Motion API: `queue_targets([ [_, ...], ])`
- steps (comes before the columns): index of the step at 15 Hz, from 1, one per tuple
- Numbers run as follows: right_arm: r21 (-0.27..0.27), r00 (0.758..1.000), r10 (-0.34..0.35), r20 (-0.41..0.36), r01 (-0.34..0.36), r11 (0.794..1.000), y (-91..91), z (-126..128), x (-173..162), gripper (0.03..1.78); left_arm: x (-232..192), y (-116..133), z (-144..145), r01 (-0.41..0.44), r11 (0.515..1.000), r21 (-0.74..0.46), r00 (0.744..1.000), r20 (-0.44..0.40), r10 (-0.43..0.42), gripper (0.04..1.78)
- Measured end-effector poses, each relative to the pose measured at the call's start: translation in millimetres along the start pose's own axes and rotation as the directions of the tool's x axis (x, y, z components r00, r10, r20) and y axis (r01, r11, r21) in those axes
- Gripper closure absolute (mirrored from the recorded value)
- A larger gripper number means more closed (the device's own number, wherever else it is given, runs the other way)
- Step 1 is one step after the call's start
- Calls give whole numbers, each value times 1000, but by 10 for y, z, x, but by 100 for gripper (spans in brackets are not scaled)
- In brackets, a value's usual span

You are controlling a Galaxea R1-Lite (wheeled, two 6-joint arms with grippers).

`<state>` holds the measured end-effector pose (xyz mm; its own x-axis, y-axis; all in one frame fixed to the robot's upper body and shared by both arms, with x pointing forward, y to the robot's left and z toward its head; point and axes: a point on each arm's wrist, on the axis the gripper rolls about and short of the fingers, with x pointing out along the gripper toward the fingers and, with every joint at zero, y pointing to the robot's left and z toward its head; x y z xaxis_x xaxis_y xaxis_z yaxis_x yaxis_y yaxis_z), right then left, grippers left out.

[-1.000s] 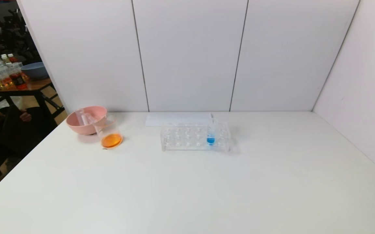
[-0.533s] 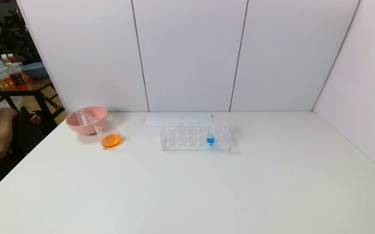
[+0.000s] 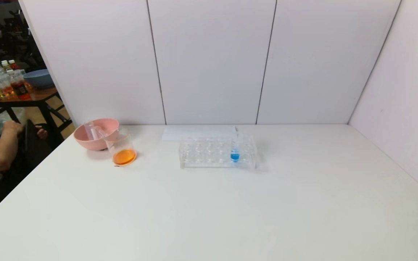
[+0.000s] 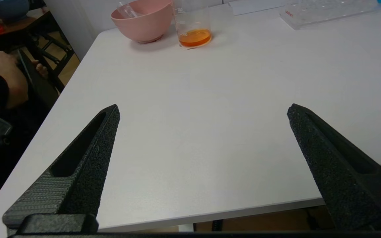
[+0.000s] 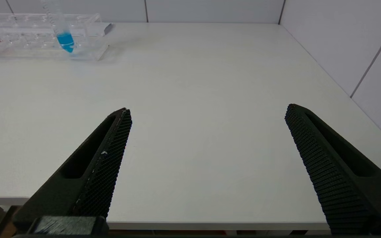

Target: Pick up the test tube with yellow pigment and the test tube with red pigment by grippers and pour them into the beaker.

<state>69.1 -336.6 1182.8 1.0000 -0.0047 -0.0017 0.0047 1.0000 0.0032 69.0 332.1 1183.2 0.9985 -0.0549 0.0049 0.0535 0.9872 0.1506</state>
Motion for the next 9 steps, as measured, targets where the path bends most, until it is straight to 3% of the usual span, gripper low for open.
queue_targets([
  [9, -14, 1000, 1, 0, -1, 1000, 0, 0, 0, 11, 1, 0, -2, -3, 1000, -5, 1000, -1, 3, 4],
])
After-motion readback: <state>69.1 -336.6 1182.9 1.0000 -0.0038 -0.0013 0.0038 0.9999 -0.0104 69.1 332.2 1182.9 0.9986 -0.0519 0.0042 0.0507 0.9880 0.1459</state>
